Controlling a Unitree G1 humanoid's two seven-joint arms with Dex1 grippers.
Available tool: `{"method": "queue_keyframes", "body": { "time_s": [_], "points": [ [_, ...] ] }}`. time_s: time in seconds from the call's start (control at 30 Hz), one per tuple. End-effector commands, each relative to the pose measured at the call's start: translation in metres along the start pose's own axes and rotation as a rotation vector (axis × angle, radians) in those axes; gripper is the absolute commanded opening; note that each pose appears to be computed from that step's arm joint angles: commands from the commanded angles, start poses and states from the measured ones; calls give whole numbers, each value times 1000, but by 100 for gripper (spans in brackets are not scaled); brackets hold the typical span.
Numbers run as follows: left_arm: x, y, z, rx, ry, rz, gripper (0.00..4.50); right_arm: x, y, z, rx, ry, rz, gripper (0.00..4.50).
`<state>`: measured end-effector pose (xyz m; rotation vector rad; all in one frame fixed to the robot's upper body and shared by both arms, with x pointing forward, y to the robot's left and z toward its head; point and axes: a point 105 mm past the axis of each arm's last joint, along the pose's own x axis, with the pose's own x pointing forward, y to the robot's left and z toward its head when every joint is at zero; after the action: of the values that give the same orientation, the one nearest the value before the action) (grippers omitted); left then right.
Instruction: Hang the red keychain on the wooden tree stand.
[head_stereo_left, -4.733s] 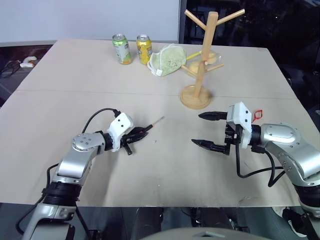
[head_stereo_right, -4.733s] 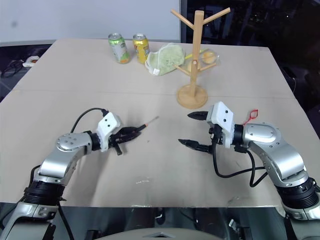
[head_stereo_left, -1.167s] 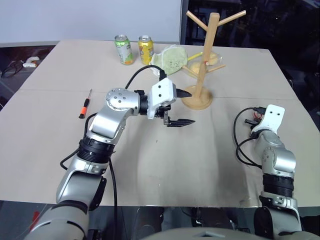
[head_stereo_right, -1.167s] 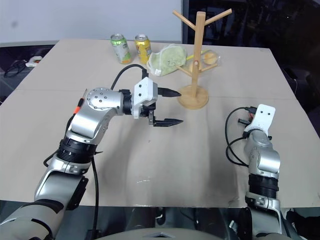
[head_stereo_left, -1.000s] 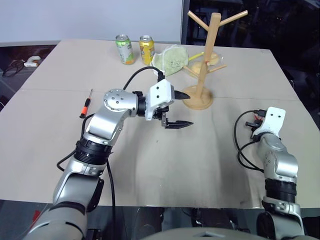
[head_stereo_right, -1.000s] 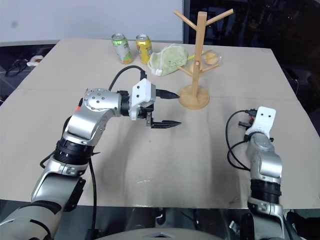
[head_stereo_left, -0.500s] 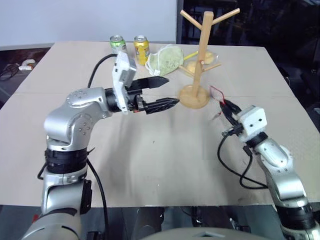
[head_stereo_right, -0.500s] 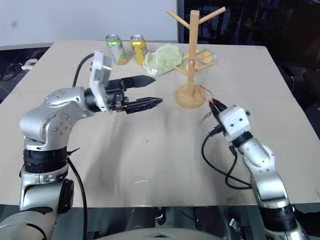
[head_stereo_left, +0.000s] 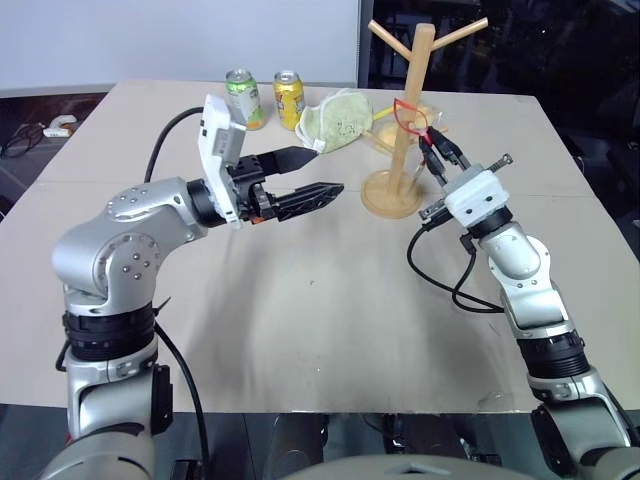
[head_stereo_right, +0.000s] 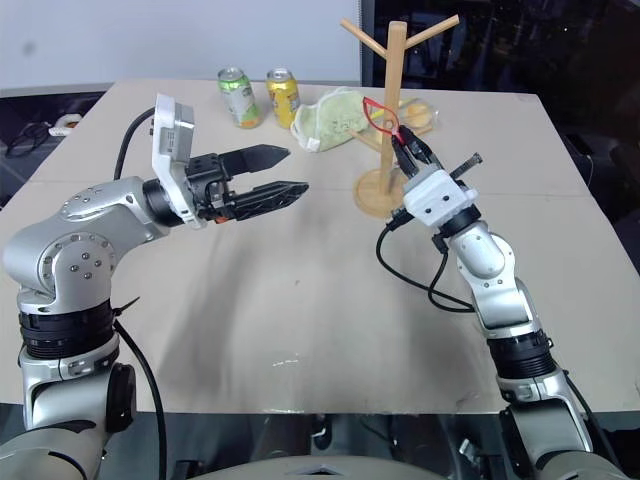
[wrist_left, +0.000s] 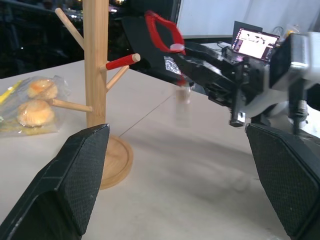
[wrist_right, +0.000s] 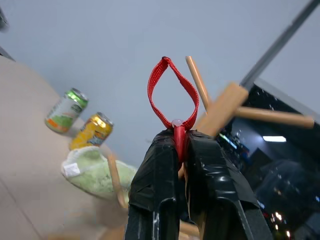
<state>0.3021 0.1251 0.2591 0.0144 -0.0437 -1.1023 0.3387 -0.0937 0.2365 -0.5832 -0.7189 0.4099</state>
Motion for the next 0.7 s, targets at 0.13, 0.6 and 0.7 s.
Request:
{"method": "queue_keyframes", "body": {
  "time_s": [0.13,0.6,0.7],
  "points": [
    [-2,-7,11,52,-29,-17,450,10,1,-6,83,30,14,7],
    [1,-7,12,57,-33,-24,450,15,-7,-22,227,133,-50,7],
    [1,-6,12,59,-33,-25,450,14,-5,-26,233,160,-46,7]
  ]
}}
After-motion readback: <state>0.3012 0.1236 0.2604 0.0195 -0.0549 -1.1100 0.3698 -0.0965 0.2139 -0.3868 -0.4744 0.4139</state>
